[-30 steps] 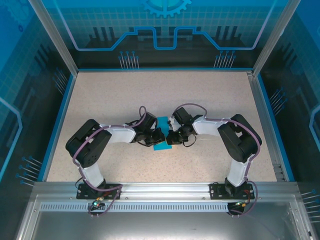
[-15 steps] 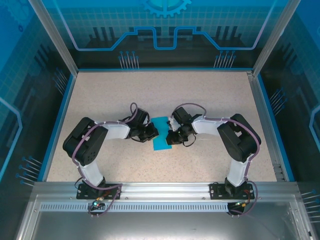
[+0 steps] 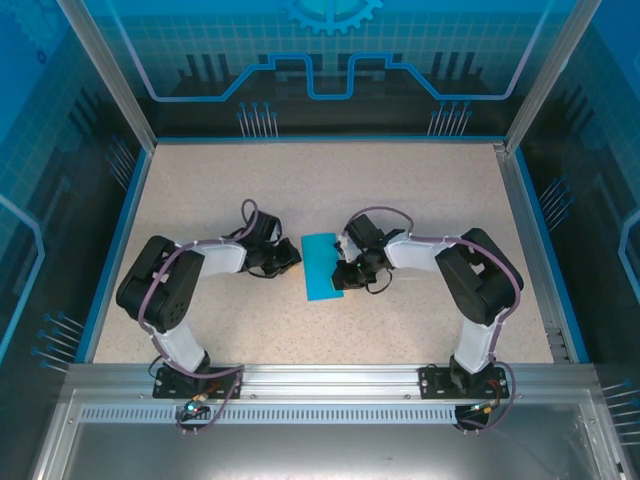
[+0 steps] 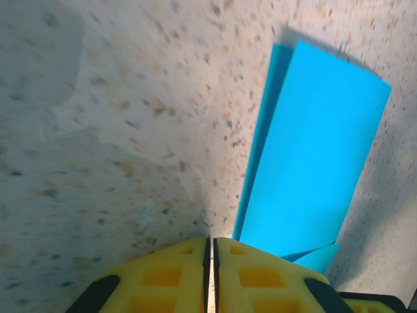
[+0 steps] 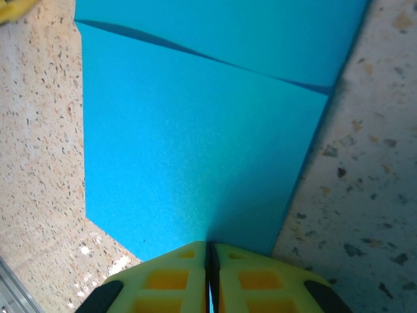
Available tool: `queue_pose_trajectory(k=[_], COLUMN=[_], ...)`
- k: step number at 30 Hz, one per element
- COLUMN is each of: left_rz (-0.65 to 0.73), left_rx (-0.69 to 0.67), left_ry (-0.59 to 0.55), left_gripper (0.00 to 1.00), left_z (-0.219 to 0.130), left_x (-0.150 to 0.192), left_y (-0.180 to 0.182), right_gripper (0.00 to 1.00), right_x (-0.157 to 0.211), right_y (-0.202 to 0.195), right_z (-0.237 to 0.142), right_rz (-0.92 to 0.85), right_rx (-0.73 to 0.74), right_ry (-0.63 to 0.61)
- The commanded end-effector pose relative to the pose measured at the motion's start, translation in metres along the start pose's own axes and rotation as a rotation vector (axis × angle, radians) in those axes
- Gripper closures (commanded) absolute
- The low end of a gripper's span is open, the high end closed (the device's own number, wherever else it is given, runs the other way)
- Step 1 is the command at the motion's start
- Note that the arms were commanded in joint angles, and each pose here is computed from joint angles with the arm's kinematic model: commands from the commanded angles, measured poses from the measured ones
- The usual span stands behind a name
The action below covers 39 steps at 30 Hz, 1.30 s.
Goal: Fold a paper plane with a square sheet of paper (pick it up from the middle)
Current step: Fold the triangle a second time at the center of the table, then turn over the paper at the center of the table.
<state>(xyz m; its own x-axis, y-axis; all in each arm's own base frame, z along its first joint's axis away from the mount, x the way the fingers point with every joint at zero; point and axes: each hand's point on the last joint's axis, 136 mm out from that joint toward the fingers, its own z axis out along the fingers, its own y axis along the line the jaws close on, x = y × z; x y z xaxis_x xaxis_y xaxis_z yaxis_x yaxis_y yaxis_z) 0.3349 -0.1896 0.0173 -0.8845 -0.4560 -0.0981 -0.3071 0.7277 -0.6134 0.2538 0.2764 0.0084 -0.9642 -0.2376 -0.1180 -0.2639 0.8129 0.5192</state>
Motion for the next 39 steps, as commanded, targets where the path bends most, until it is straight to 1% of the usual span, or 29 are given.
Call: queue_pose_trajectory(k=[1, 2, 4, 6, 7, 8, 11, 15, 18, 21, 30, 35, 39], left_rz=[0.041, 0.047, 0.057, 0.059, 0.061, 0.06, 0.056, 0.045, 0.04, 0.039, 0.042, 0.037, 0.036], left_rx=[0.021, 0.037, 0.072, 0.097, 0.11, 0.12, 0.145, 0.165, 0.181, 0.197, 0.194, 0.184, 0.179], left_ry=[-0.043, -0.044, -0.042, -0.036, -0.029, -0.02, 0.008, 0.048, 0.077, 0.103, 0.134, 0.15, 0.162], left_gripper=[0.84, 0.82, 0.79, 0.77, 0.74, 0.72, 0.65, 0.61, 0.6, 0.6, 0.61, 0.61, 0.61], left_z=[-0.021, -0.025, -0.034, -0.04, -0.042, -0.043, -0.044, -0.039, -0.034, -0.03, -0.022, -0.017, -0.013], left_x=[-0.006, -0.006, -0.003, 0.001, 0.003, 0.006, 0.015, 0.027, 0.037, 0.044, 0.056, 0.06, 0.063], left_y=[-0.009, -0.013, -0.022, -0.026, -0.029, -0.03, -0.032, -0.034, -0.037, -0.041, -0.043, -0.041, -0.041], right_gripper=[0.84, 0.83, 0.76, 0.7, 0.65, 0.63, 0.58, 0.56, 0.57, 0.6, 0.74, 0.86, 0.88], right_x=[0.015, 0.005, -0.016, -0.03, -0.035, -0.039, -0.047, -0.05, -0.052, -0.053, -0.053, -0.054, -0.055], right_y=[-0.014, -0.001, 0.018, 0.023, 0.02, 0.014, -0.002, -0.009, -0.007, -0.006, -0.004, -0.01, -0.017], right_z=[-0.001, -0.01, -0.031, -0.047, -0.054, -0.057, -0.059, -0.045, -0.035, -0.028, -0.016, -0.016, -0.017], right_rz=[0.061, 0.048, 0.016, 0.007, 0.015, 0.022, 0.041, 0.036, 0.028, 0.02, 0.029, 0.061, 0.096], right_rx=[0.061, 0.021, -0.024, -0.028, -0.012, 0.006, 0.049, 0.052, 0.027, 0.009, -0.032, -0.025, -0.034], right_ry=[0.014, -0.026, -0.121, -0.196, -0.23, -0.254, -0.27, -0.229, -0.205, -0.192, -0.167, -0.176, -0.192])
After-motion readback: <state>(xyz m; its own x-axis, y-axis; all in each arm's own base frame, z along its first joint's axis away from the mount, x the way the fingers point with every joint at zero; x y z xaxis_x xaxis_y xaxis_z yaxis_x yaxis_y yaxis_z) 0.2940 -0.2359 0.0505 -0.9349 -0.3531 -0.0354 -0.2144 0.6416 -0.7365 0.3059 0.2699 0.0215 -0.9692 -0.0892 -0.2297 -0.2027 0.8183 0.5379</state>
